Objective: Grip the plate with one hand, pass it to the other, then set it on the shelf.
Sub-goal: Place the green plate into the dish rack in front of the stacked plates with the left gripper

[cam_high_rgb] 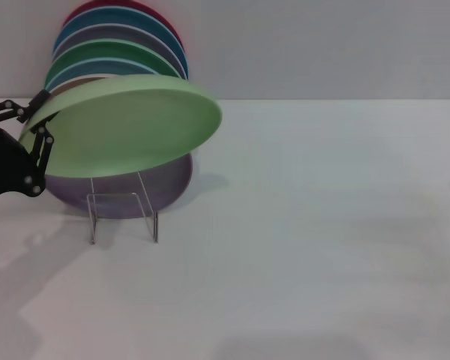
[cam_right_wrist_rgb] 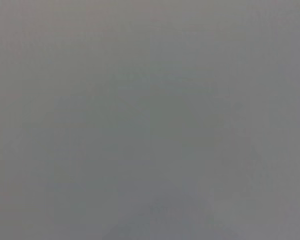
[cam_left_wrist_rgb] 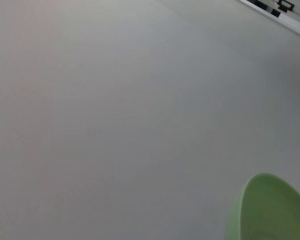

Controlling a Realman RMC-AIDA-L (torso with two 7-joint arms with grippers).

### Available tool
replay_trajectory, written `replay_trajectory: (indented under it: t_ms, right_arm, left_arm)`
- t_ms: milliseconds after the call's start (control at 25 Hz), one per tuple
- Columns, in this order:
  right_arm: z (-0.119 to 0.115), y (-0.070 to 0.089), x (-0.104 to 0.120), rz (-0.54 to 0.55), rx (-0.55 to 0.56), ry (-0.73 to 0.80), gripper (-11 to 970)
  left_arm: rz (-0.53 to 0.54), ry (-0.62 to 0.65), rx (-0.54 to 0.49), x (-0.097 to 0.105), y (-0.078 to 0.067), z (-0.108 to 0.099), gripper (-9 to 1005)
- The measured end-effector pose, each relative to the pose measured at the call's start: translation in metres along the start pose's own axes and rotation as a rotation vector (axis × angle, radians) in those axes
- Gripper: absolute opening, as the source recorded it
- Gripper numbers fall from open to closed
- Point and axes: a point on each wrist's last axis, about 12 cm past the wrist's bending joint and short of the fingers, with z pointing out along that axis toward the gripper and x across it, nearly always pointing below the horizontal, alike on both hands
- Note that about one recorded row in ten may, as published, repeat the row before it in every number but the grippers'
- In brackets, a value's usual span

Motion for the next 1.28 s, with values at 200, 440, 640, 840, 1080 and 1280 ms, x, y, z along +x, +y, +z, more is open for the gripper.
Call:
replay_trajectory:
  t_ms: [200, 440, 640, 840, 1080, 1280]
  right_arm:
    - [0.002, 0.001, -0.001, 0.002, -0.015, -0.006, 607]
    - [0.002, 0.004, -0.001, 0.004, -0.033, -0.012, 607]
    - [0.003, 0.005, -0.002, 0.005, -0.046, -0.016, 608]
    - [0.003, 0.006, -0.002, 0.005, -0.054, -0.02, 608]
    - [0.002, 0.007, -0.002, 0.008, -0.059, -0.023, 607]
    - [0.004, 0.008, -0.002, 0.011, -0.072, -0.019, 607]
  left_arm:
    - [0.0, 0.027, 0.008, 0.001, -0.001, -0.006, 76]
    - [-0.003, 0.048, 0.011, 0.002, -0.003, -0.01, 76]
    - [-0.004, 0.067, 0.013, 0.003, -0.004, -0.012, 80]
    - [0.015, 0.089, 0.025, 0.004, -0.011, -0.014, 105]
    - [0.013, 0.105, 0.029, 0.004, -0.02, -0.014, 135]
    - [0.029, 0.114, 0.03, 0.003, -0.027, -0.011, 161]
